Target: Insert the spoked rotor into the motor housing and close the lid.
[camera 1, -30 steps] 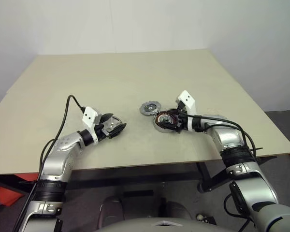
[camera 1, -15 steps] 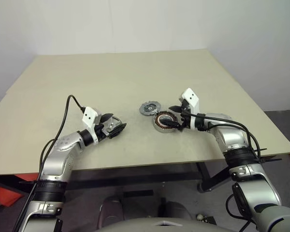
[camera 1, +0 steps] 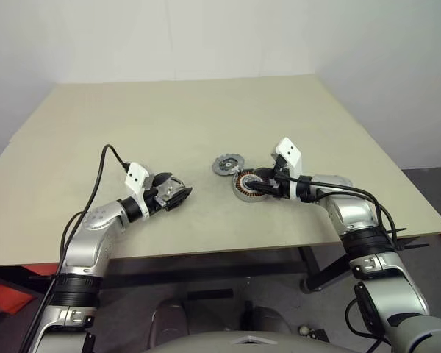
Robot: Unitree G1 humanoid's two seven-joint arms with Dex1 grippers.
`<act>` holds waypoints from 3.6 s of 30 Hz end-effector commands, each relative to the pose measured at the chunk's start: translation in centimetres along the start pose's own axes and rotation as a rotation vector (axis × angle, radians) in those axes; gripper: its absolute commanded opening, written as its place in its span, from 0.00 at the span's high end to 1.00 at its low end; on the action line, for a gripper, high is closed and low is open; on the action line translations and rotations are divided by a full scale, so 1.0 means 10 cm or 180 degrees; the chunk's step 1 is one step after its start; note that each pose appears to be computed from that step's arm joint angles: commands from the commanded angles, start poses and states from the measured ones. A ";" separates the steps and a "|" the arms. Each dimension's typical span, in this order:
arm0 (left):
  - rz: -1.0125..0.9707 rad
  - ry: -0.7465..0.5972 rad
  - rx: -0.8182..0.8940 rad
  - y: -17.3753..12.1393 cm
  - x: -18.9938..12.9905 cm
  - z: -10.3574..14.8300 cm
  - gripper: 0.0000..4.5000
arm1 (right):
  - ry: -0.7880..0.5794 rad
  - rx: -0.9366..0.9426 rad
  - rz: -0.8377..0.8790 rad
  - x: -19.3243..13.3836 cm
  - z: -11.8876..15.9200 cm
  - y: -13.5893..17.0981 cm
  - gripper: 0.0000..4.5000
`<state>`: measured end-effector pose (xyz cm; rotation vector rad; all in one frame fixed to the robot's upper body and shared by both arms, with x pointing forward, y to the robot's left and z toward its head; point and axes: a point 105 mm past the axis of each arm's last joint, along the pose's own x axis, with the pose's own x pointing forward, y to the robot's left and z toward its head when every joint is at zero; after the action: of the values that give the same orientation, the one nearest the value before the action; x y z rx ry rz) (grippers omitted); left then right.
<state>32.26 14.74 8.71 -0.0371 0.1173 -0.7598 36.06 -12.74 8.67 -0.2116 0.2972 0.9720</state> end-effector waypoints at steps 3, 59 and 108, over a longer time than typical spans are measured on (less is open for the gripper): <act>-0.0026 -0.0128 0.0123 0.00 0.01 0.14 0.00 | -0.0157 -0.0118 0.0026 -0.04 0.17 -0.01 0.64; 0.0043 -0.0111 0.0138 0.03 -0.03 0.13 0.00 | 0.0225 -0.0075 -0.0235 0.03 -0.17 -0.15 0.99; 0.0598 0.0100 -0.2521 0.10 -0.16 -0.28 0.65 | -0.0306 -0.0415 -0.0459 -0.05 0.47 -0.27 1.00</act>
<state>31.46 16.55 5.22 -0.7601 0.4687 -0.4713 38.23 -13.21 11.23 -0.2779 0.2003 0.8663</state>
